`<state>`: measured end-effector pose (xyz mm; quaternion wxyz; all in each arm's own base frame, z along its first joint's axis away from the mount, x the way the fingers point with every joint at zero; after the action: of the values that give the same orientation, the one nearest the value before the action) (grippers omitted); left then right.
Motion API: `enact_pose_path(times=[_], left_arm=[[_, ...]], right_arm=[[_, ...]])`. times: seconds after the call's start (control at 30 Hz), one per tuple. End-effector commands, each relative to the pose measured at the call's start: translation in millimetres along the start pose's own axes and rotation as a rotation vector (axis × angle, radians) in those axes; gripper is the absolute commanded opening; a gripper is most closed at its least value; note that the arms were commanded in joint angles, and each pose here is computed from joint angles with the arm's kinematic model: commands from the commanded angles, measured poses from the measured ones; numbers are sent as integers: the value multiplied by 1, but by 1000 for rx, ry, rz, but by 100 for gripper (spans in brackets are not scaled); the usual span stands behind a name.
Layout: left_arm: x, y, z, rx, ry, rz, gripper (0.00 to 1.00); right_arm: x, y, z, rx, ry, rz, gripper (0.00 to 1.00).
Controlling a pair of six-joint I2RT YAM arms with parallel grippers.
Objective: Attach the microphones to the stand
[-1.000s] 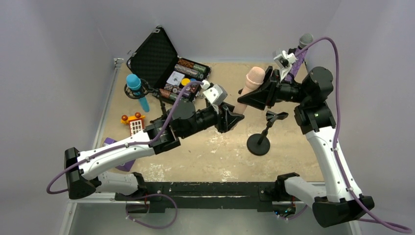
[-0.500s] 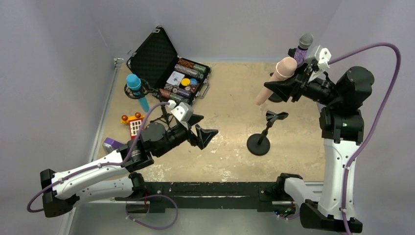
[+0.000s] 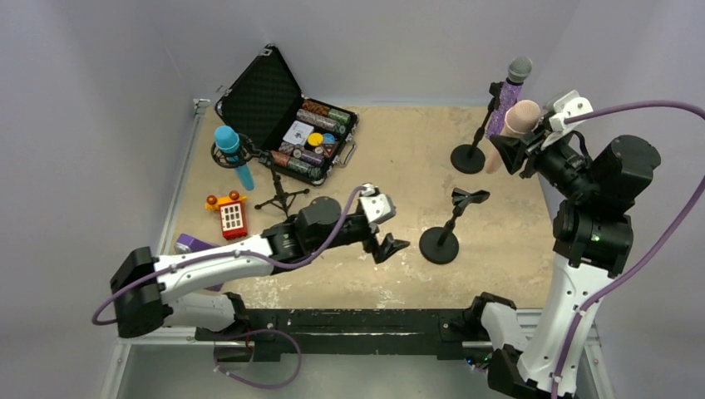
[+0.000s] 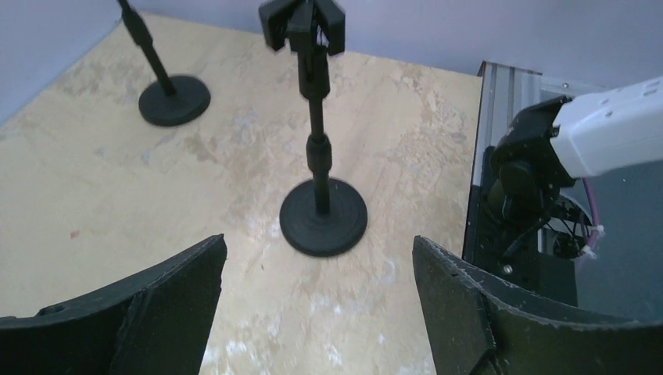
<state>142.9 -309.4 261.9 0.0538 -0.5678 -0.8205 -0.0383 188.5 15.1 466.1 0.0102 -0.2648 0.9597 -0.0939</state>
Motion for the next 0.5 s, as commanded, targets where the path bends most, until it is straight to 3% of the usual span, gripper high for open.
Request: enact_pose_path(times=[0.0,0.47], left_arm=[[-41,2,-62,-168,-206,105,92],[-134,11,-68,-242,-260,187,95]], right_arm=[[10,-16,17,23,57,137,0],[14,-43,85,-87,154,195,0]])
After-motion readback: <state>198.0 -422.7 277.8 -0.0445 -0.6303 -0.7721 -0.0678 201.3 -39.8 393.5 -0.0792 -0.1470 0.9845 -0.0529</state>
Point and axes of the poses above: each gripper's point midway between its finger pads, its own x axis back along the fingers, its own y axis along the line the jaws close on, z = x × y, the point moved 7 cm from there along x, back along the fingers, and after that the axes turned 1 degree about -x, right-handed, at the moved point
